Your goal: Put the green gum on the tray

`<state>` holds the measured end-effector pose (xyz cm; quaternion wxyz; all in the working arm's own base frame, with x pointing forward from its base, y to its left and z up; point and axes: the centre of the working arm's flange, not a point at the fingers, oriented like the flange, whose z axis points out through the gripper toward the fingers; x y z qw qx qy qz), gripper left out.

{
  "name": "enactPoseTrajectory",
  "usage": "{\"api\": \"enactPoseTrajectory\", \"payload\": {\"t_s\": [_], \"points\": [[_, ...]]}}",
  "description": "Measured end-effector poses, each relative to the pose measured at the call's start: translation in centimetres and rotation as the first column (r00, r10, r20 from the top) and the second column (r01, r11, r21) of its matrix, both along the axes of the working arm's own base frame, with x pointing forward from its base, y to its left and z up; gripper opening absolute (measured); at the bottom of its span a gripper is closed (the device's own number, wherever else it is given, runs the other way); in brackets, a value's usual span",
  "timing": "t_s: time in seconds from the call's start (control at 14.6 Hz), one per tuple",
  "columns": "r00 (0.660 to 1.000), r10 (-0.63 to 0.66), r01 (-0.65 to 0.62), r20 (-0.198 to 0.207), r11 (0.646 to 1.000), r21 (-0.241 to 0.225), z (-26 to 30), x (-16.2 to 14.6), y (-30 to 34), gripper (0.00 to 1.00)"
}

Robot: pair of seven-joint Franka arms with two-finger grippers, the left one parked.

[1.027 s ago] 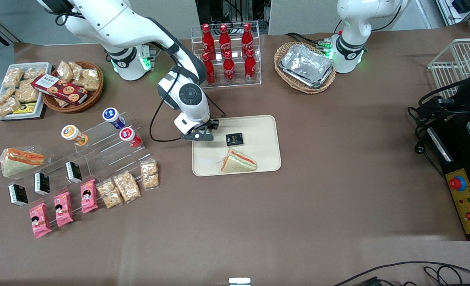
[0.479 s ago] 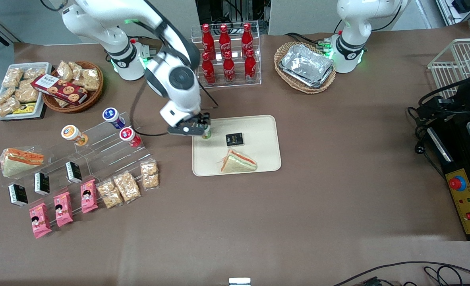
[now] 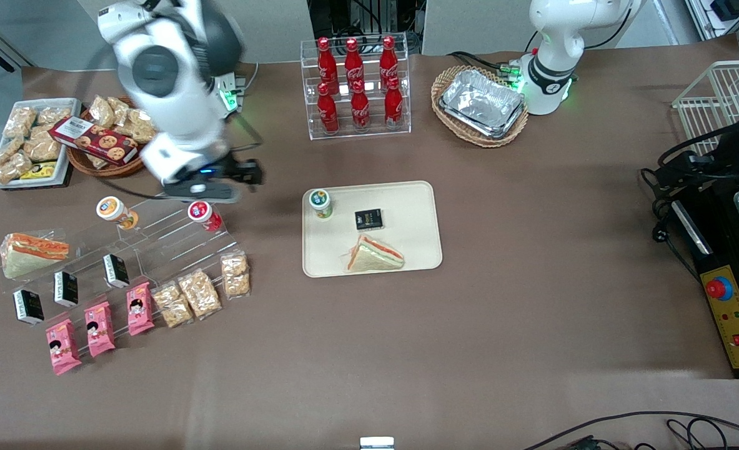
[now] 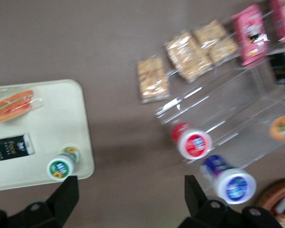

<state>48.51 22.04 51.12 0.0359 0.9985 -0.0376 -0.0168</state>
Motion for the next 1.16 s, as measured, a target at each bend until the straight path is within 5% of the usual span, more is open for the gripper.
{"api": "enactPoseTrajectory", "payload": {"t_s": [0.27,0.55,1.16], "points": [[1.0,0.01,-0.011,0.026,0.999,0.04,8.0,4.1,-12.9,1.0],[0.998,0.019,-0.023,0.067,0.998,0.056,12.2,4.7,-22.7,1.0],[0.998,0.006,-0.01,0.069,0.999,0.052,12.3,5.8,-28.0,1.0]]}}
